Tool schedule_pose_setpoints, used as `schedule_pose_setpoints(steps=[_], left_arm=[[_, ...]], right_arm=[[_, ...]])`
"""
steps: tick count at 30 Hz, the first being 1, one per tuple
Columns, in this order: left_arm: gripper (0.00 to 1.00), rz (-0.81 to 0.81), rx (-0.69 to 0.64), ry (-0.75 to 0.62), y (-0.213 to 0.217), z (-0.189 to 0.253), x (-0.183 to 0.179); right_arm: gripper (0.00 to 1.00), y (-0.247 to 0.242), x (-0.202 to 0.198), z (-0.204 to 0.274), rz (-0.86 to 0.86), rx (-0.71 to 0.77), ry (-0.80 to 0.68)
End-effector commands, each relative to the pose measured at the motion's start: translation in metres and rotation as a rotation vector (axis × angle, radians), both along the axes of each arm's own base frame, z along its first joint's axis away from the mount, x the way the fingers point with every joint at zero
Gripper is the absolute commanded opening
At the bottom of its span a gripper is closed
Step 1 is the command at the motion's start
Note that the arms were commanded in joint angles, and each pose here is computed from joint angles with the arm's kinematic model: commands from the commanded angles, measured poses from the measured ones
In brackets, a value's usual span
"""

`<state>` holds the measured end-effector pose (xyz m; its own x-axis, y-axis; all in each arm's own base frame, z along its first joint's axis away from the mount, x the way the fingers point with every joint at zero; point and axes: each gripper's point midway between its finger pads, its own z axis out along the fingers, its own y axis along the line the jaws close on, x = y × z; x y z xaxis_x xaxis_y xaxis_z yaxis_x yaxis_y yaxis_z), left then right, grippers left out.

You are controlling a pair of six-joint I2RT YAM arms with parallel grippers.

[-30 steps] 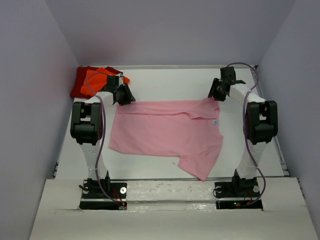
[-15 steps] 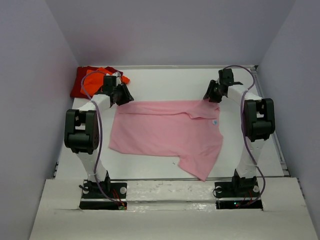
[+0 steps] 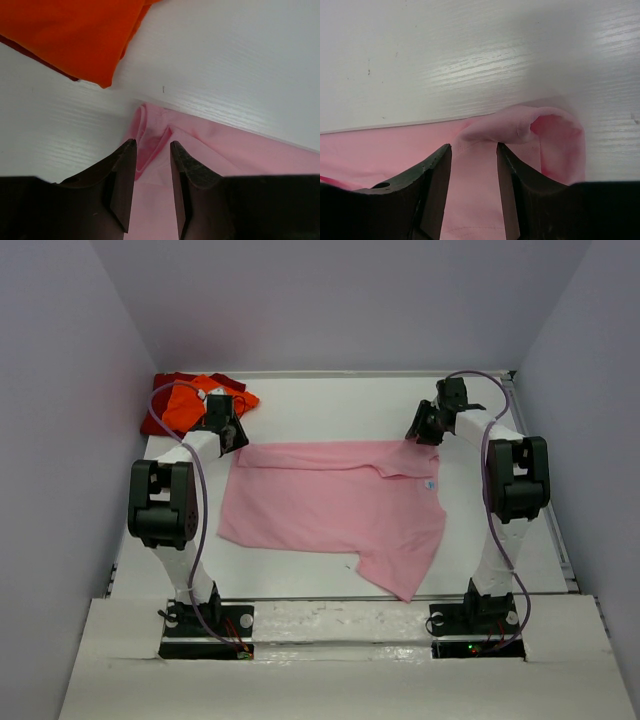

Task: Fold and stack the t-shirts
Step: Fold the flattened tshirt in 1/3 of the way

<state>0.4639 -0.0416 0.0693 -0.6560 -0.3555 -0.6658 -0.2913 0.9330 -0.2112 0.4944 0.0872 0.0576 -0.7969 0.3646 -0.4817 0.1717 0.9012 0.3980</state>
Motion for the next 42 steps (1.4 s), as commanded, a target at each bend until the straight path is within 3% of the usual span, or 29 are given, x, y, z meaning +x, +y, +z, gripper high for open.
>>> schedule_pose_setpoints(steps=[1, 22, 25, 29, 35, 42], left_arm=[[0.42, 0.047, 0.075, -0.061, 0.016, 0.027, 0.006], [0.41, -0.105, -0.045, 0.049, -0.019, -0.017, 0.005], [0.36, -0.102, -0.041, 0.044, -0.018, -0.018, 0.005], [0.15, -0.105, -0.038, 0.044, -0.018, -0.018, 0.004], [0.0, -0.102, -0.03, 0.012, -0.016, -0.003, 0.003], [0.0, -0.089, -0.015, -0.005, -0.015, 0.014, -0.005]], right_arm=[[0.47, 0.0, 0.01, 0.012, 0.012, 0.008, -0.06], [0.47, -0.001, 0.008, 0.008, 0.014, -0.001, -0.056], [0.47, -0.002, 0.009, 0.009, 0.014, -0.009, -0.058], [0.47, -0.001, 0.009, 0.009, 0.015, -0.002, -0.057], [0.47, -0.001, 0.008, 0.006, 0.021, -0.003, -0.052], [0.47, 0.002, 0.008, 0.001, 0.026, 0.01, -0.044]])
